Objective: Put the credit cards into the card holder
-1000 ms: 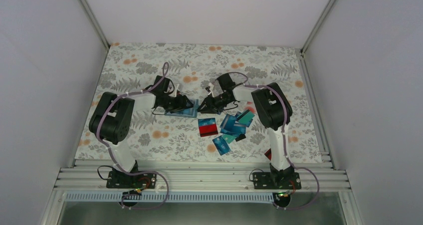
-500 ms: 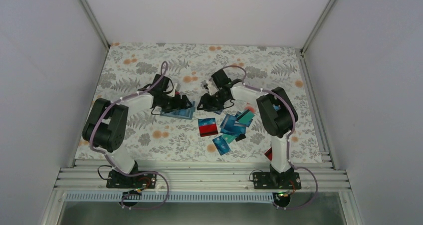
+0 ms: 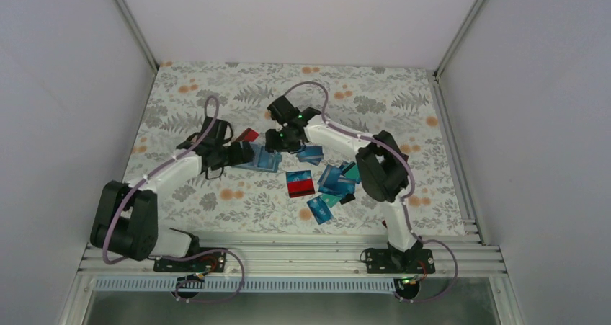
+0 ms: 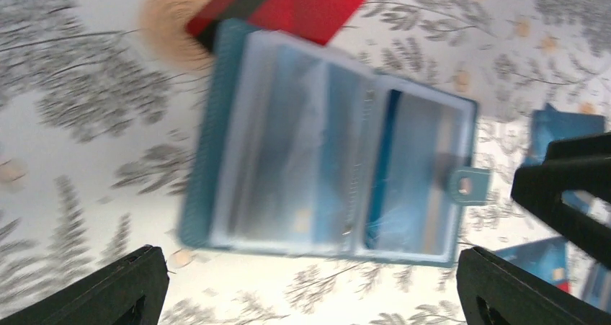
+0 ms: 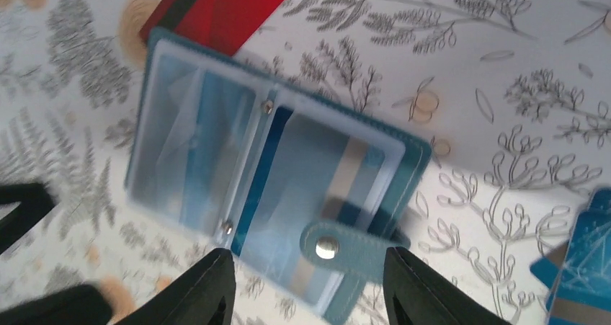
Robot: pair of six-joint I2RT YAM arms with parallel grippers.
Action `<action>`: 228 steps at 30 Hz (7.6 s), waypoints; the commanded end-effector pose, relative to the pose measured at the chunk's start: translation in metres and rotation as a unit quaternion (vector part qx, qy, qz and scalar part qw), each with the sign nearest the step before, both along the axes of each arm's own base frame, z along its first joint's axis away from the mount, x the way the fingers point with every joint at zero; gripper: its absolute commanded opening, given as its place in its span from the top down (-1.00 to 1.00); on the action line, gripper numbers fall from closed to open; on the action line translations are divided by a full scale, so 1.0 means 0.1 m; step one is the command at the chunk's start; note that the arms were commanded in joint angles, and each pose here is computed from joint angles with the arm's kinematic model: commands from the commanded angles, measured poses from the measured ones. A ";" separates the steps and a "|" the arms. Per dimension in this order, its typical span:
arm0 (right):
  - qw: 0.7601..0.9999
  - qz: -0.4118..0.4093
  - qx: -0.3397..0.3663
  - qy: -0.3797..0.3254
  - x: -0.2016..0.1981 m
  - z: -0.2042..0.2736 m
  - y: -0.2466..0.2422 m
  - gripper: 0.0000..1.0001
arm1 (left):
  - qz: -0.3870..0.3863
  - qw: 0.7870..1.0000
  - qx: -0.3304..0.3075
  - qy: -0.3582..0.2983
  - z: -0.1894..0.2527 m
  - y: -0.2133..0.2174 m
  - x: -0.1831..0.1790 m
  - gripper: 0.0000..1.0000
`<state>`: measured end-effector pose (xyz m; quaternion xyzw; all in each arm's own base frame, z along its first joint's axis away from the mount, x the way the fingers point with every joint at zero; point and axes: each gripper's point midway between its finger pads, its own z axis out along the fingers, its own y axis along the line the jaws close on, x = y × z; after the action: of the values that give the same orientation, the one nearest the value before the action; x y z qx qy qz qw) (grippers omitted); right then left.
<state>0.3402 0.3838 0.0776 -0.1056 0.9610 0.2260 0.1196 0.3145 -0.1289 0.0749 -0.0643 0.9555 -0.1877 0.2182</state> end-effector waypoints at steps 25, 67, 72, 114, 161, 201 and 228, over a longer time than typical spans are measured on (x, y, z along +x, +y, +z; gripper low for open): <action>0.948 -0.071 -0.298 -0.083 0.04 -0.34 -0.18 -0.09 | 0.105 0.993 0.048 -0.029 -0.02 0.55 -0.28 -0.95; 0.987 -0.040 -0.145 -0.060 0.14 -0.45 -0.68 0.92 | -0.016 0.996 -0.071 -0.052 -0.14 0.05 0.13 -0.52; 0.989 -0.029 -0.133 -0.055 0.15 -0.52 -0.70 0.92 | -0.023 0.995 -0.088 -0.042 -0.26 0.04 0.18 -0.53; 0.993 -0.001 -0.108 -0.039 0.17 -0.67 -0.61 0.92 | -0.102 0.966 -0.216 -0.094 0.39 -0.45 0.38 -0.52; 1.000 -0.002 -0.028 0.001 0.17 -0.54 -0.51 0.92 | -0.056 0.985 -0.164 -0.024 -0.45 -0.60 -0.05 0.95; 0.993 0.053 0.084 0.068 -0.02 -0.46 0.15 0.29 | -0.076 0.994 -0.080 0.023 -0.67 -0.74 -0.06 0.95; 0.990 0.035 0.126 0.053 0.08 -0.37 0.07 0.80 | -0.041 0.990 -0.135 -0.005 -0.40 -0.77 -0.04 0.93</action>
<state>0.3526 0.3990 0.0383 -0.1102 0.9236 0.3577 0.0833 0.3061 -0.2034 0.0383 -0.0537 0.9230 -0.3229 0.2022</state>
